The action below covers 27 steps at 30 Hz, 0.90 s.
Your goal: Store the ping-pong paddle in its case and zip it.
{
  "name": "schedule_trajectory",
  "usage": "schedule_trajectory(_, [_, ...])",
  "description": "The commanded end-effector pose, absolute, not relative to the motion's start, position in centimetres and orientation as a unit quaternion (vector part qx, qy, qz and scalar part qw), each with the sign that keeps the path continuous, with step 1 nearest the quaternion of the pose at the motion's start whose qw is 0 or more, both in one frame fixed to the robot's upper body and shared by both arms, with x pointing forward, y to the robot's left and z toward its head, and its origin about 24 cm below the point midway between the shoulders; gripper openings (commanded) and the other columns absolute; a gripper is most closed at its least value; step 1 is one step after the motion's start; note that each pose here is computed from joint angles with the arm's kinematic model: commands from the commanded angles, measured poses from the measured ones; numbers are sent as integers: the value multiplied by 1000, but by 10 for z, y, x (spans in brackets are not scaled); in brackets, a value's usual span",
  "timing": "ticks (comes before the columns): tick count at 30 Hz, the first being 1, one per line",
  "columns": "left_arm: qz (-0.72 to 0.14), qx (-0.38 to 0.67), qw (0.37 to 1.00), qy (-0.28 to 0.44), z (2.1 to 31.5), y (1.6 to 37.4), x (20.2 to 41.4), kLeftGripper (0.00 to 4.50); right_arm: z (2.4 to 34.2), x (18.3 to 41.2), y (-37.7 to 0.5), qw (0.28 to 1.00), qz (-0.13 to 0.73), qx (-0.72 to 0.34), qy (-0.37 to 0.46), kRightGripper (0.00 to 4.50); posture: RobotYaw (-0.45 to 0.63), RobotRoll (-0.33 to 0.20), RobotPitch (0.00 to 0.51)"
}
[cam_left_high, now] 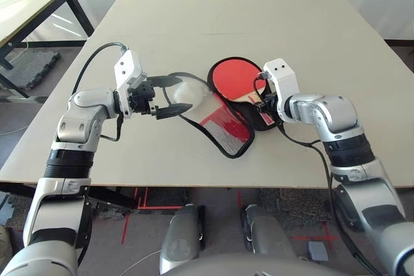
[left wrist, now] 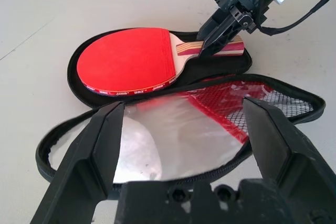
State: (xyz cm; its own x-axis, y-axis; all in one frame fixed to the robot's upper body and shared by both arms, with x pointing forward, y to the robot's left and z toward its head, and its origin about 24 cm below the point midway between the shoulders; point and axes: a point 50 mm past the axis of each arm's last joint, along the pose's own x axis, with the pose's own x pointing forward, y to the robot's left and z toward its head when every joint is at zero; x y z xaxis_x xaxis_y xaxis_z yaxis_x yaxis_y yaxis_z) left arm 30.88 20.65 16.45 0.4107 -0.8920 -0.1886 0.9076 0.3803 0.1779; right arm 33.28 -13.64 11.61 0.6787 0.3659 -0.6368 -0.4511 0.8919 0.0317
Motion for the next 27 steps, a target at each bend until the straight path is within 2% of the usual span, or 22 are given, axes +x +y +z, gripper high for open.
schedule_trajectory(1, [-539, 130, 831, 27, 168, 208, 309, 4500, 117, 339, -136, 921, 212, -64, 321, 1032, 141, 0, 88])
schedule_trajectory(7, [-537, 130, 833, 30, 168, 209, 308, 4500, 113, 338, -130, 918, 220, -69, 322, 1032, 144, 0, 92])
schedule_trajectory(16, [-505, 151, 848, 55, 179, 241, 306, 4500, 130, 337, -137, 927, 238, -74, 281, 4295, 135, 0, 95])
schedule_trajectory(17, [-500, 158, 849, 66, 181, 248, 305, 4500, 135, 337, -143, 930, 245, -70, 264, 4454, 134, 0, 96])
schedule_trajectory(23, [-500, 189, 827, 175, 176, 276, 291, 4500, 160, 343, -188, 954, 250, -55, 158, 4454, 133, 0, 96])
schedule_trajectory(27, [-527, 184, 799, 222, 155, 266, 283, 4500, 160, 346, -218, 963, 232, -43, 129, 4454, 128, 0, 100])
